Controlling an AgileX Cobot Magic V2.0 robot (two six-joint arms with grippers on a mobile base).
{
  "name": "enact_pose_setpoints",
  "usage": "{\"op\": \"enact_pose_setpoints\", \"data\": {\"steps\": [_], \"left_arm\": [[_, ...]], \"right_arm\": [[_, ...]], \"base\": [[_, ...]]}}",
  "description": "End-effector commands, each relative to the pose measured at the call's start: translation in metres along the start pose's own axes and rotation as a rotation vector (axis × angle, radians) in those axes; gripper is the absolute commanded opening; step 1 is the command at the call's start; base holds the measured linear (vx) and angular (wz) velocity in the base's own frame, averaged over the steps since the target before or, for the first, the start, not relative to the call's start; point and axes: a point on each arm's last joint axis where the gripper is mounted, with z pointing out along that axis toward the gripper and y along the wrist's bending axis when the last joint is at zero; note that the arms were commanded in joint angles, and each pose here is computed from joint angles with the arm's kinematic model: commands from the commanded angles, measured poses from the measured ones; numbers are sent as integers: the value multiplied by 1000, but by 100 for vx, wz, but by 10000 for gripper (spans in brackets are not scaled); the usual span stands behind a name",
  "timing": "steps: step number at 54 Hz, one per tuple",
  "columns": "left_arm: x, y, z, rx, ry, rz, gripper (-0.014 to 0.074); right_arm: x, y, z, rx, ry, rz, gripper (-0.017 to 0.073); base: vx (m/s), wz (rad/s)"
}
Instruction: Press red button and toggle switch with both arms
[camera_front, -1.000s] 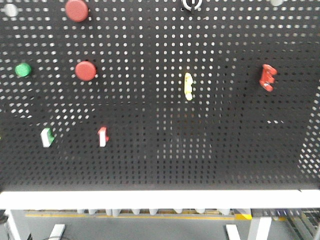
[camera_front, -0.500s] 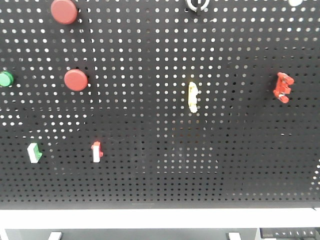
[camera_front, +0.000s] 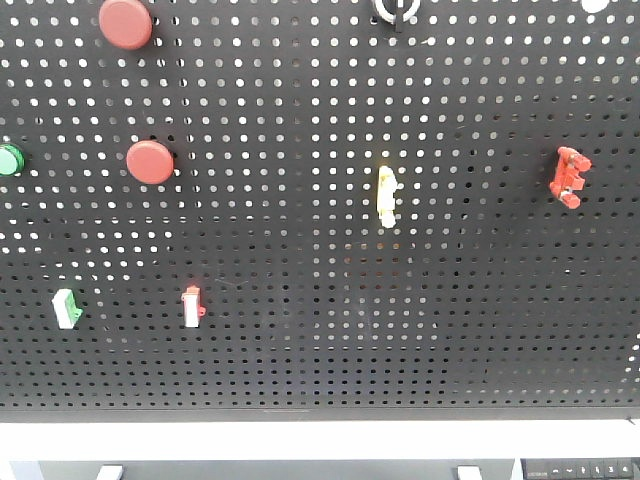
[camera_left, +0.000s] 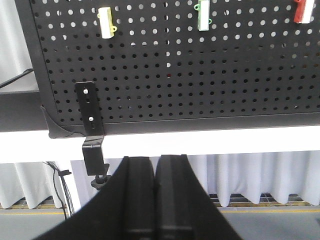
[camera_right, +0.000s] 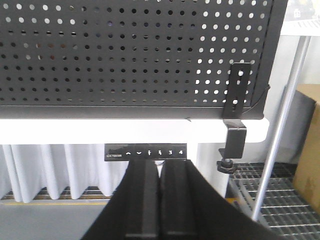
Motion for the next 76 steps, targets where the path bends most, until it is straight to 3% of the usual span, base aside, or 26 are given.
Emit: {"op": "enact_pose_setpoints", "data": {"steps": [1, 13, 21, 28, 34, 42, 50, 60, 65, 70, 76], "left_arm": [[-8, 0, -1, -3, -95, -15, 2], [-16, 1, -2, -9, -189, -15, 2], [-32, 2, -6, -18, -358, -23, 2], [-76, 5, -22, -12, -560, -77, 2], [-132, 7, -42, -14, -621, -66, 2], [-200, 11, -51, -22, -574, -26, 2], [-244, 13, -23, -27, -425, 32, 2], [-246, 13, 27, -16, -280, 32, 2], [-248, 13, 39, -19, -309, 29, 2], [-263, 13, 45, -21, -429, 20, 2], [-284, 7, 59, 33, -440, 11, 2]], "right_arm": [[-6, 0, 0, -2, -81, -44, 2], [-17, 2, -2, -13, -210, -41, 2], [-35, 3, -7, -31, -399, -29, 2], [-73, 1, -23, -57, -601, 73, 2], [-125, -4, -38, -38, -618, 69, 2], [-192, -10, -39, -12, -537, 73, 2], [-236, -13, -17, -9, -505, 73, 2], [-241, -12, 27, -19, -415, 76, 2], [-241, -11, 38, -27, -410, 93, 2], [-242, -10, 44, -37, -429, 111, 2], [-245, -10, 48, -45, -467, 109, 2]], "base": [[0, 0], [0, 0], [0, 0], [0, 0], [0, 0], [0, 0], [0, 0], [0, 0], [0, 0], [0, 0], [0, 0]]}}
